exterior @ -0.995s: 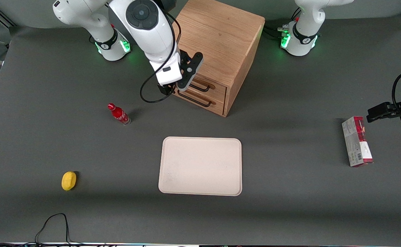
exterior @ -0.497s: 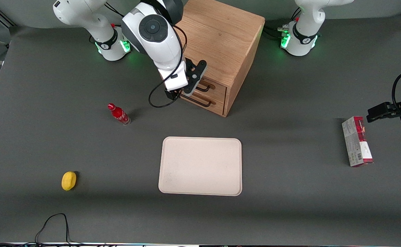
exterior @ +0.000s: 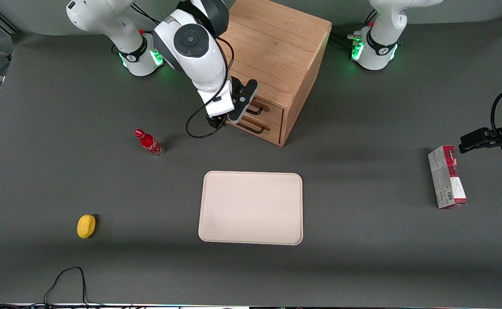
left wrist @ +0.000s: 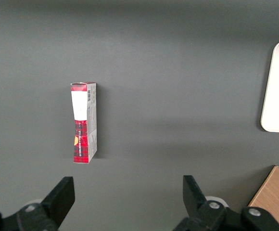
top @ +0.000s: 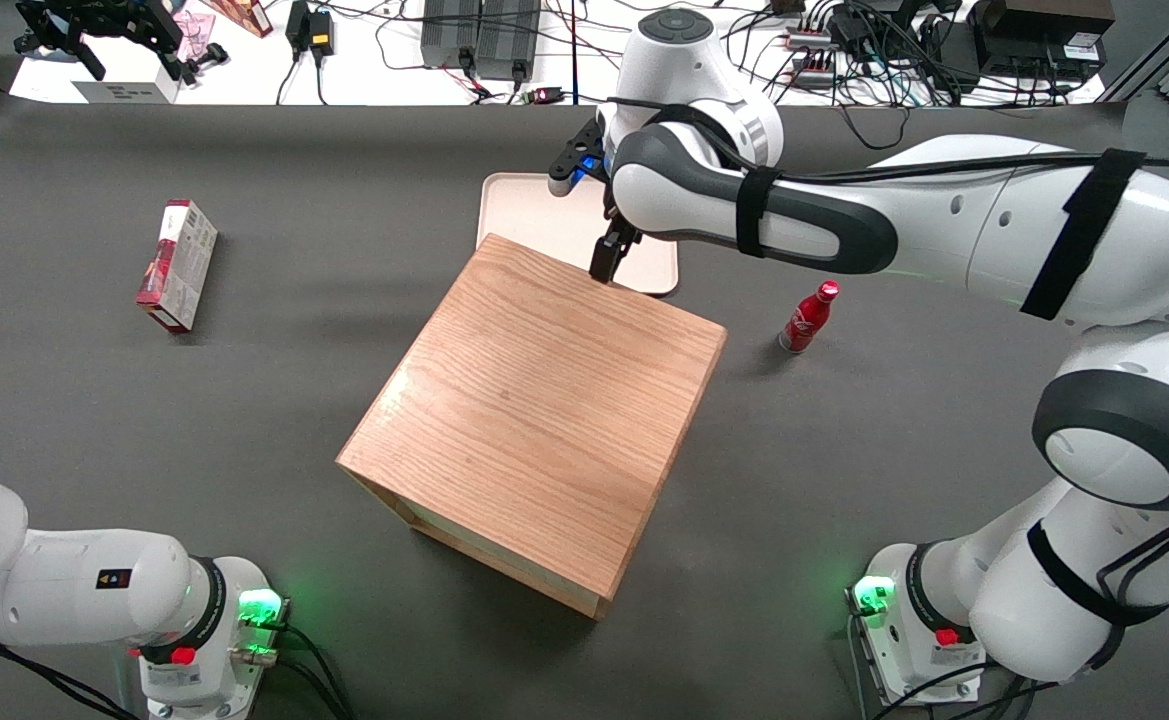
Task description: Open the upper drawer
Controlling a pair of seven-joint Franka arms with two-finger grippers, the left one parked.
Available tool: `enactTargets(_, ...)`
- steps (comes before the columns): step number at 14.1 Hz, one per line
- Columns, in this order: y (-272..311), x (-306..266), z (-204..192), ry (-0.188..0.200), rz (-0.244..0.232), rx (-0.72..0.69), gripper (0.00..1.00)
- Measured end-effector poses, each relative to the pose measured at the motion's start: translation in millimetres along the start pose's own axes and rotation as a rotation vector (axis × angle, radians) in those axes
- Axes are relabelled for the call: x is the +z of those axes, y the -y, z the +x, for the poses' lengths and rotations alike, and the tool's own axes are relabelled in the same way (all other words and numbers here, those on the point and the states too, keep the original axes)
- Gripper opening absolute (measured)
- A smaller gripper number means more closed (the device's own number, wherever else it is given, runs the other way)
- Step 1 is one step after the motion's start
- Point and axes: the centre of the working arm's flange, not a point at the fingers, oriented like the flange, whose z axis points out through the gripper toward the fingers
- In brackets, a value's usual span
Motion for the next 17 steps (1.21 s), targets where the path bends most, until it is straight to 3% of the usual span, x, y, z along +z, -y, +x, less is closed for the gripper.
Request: enactTargets(17,-12.8,18.9,0.4,-0.001,-0.022,-0.003,1.0)
